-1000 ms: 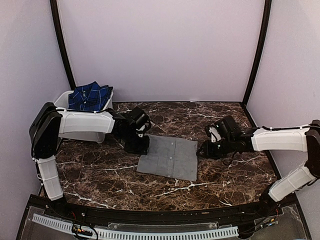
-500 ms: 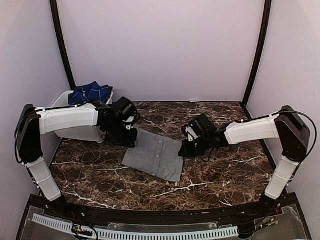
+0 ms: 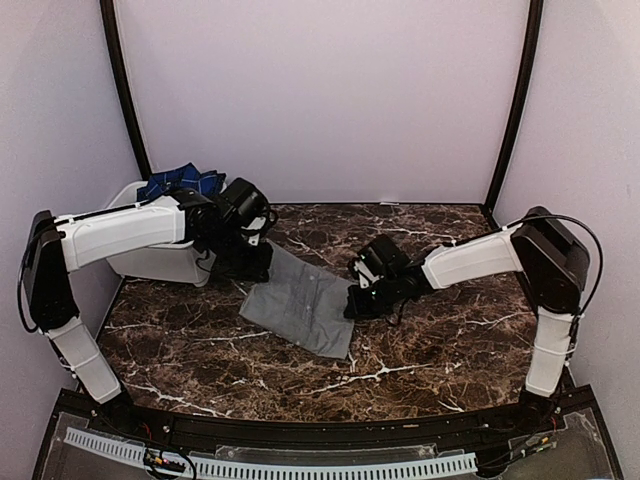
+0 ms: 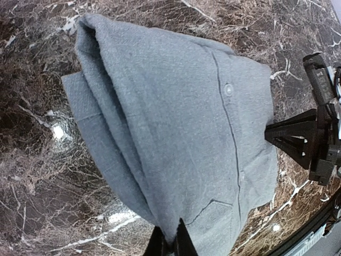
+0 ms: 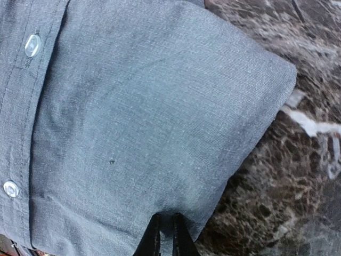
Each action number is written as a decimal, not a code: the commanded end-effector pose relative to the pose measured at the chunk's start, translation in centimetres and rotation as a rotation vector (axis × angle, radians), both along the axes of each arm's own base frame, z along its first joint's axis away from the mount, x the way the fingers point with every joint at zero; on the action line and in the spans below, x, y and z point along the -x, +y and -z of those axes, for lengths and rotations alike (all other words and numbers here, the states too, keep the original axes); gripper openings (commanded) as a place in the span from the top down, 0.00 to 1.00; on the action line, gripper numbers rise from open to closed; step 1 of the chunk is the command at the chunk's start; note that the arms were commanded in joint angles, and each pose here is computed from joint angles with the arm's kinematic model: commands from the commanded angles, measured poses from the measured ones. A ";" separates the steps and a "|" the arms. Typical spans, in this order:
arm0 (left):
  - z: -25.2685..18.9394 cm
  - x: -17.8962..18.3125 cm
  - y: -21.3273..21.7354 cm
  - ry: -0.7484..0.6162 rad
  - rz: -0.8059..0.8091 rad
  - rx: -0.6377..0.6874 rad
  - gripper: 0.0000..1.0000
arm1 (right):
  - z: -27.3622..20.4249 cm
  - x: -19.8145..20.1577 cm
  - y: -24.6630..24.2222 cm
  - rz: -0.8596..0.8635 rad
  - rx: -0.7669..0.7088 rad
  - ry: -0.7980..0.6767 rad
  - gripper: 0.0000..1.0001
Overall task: Fold and stack the long sleeve shirts
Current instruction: Turn over the square folded shirt at the center of the board.
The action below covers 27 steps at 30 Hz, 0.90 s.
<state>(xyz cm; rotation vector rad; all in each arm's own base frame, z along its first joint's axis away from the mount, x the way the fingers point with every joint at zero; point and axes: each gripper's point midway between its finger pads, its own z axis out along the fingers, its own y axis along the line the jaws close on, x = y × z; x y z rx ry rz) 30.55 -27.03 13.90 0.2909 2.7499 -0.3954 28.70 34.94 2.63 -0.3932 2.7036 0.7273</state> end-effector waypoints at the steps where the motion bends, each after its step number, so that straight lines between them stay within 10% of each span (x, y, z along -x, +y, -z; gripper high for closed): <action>1: -4.3 -0.3 -0.4 -0.076 0.037 0.054 1.00 | -0.4 -1.3 2.6 -0.014 -0.033 -0.032 0.93; 27: -10.5 -3.8 -10.2 -0.091 0.165 0.404 1.00 | -1.3 -7.0 18.1 -0.045 -0.643 0.128 0.91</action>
